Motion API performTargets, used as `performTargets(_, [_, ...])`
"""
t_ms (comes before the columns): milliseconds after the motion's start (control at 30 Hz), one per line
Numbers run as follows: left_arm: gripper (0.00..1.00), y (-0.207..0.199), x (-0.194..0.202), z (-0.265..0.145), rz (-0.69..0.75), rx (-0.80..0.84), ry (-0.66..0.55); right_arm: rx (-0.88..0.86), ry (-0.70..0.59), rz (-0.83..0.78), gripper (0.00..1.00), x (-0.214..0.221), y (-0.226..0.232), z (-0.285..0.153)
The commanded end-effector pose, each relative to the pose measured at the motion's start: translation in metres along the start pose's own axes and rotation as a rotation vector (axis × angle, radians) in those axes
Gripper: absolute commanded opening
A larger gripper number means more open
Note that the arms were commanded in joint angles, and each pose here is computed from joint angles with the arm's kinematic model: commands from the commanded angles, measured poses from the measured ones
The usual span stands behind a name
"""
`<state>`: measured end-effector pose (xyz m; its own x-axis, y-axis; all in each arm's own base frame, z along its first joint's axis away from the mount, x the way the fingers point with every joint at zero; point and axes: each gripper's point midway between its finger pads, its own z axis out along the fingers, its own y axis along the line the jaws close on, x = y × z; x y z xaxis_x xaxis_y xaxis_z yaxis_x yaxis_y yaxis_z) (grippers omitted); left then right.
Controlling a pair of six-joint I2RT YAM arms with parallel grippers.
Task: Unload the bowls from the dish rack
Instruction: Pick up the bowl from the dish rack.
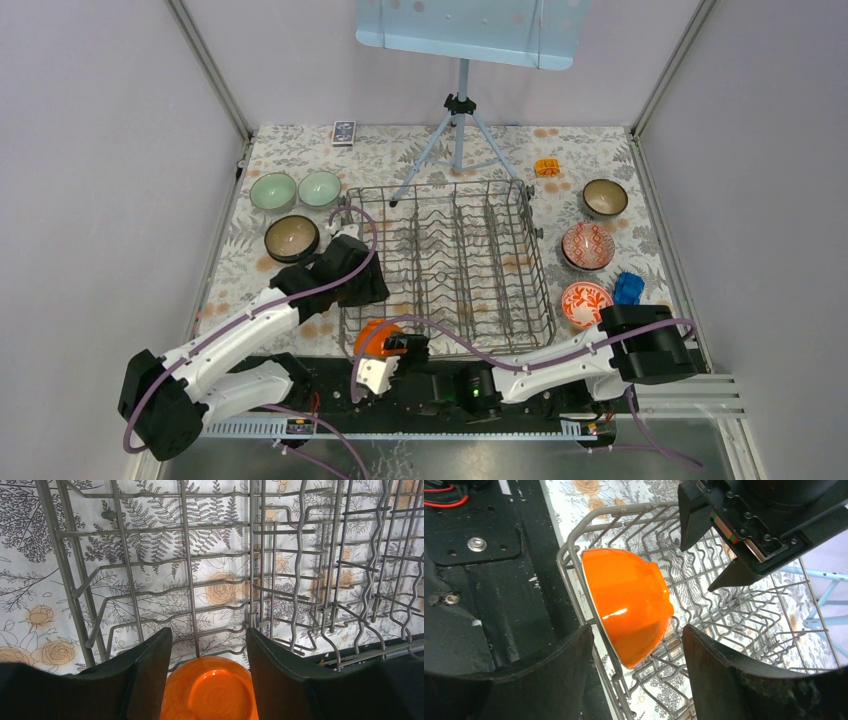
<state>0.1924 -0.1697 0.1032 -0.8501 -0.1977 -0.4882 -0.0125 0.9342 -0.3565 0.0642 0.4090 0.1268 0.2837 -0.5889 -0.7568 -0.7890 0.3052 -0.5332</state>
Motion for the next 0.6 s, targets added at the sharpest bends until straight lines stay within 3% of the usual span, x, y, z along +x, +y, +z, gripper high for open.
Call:
performTargets(0, [0.60, -0.0082, -0.0068, -0.0022, -0.012, 0.050, -0.033, 0.086, -0.013, 0.038, 0.71, -0.0150, -0.0143, -0.0001])
performTargets(567, [0.59, -0.0115, 0.0001, 0.0032, -0.014, 0.076, -0.007, 0.136, 0.020, 0.018, 0.64, -0.0075, -0.0199, 0.0077])
